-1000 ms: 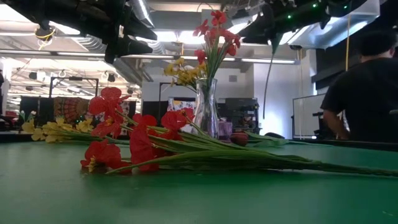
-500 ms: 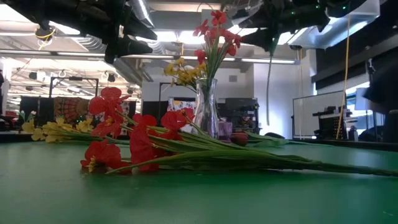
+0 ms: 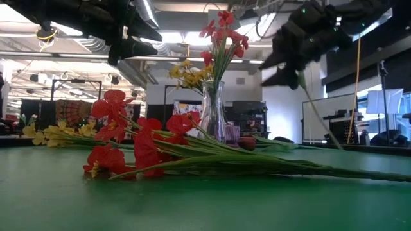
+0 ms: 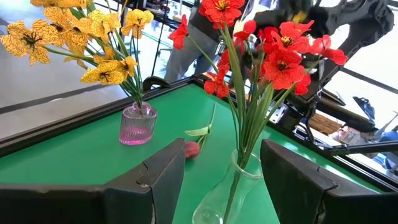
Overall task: Sort flowers into vase by color
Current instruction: Put the white flower into the purple vase
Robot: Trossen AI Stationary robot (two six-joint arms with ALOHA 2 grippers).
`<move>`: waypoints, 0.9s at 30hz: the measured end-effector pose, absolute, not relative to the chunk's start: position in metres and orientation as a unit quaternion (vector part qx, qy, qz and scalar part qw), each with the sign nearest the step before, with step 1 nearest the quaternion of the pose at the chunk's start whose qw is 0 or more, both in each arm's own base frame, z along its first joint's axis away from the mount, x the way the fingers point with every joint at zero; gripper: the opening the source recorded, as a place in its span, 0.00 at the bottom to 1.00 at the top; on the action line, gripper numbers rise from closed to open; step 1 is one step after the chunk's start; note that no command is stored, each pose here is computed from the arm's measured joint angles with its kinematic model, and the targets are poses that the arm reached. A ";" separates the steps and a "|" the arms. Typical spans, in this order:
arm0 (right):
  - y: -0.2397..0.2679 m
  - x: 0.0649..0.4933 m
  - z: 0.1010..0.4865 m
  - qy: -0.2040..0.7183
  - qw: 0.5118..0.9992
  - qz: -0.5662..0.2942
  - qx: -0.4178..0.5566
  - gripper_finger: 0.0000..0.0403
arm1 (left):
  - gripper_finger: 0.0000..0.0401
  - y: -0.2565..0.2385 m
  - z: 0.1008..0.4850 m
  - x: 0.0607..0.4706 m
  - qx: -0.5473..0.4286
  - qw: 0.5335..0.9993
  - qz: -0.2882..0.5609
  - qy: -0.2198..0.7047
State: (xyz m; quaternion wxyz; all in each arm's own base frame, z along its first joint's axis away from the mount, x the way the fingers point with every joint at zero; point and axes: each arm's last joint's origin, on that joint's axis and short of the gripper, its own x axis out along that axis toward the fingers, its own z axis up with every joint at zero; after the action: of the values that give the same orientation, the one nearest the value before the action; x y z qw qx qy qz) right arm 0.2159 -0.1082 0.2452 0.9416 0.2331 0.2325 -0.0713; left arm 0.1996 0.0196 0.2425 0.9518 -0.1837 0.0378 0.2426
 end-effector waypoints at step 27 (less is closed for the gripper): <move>-0.099 0.209 0.211 0.192 0.945 0.003 0.263 0.12 | 0.51 0.020 0.243 0.200 -0.196 0.949 0.243 0.034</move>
State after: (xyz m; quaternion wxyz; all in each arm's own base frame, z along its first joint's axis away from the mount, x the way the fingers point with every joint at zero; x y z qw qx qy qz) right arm 0.2090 -0.0989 0.2112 0.9453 0.2635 0.1924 0.0033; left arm 0.1997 0.0196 0.2426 0.9494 -0.1961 0.0345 0.2430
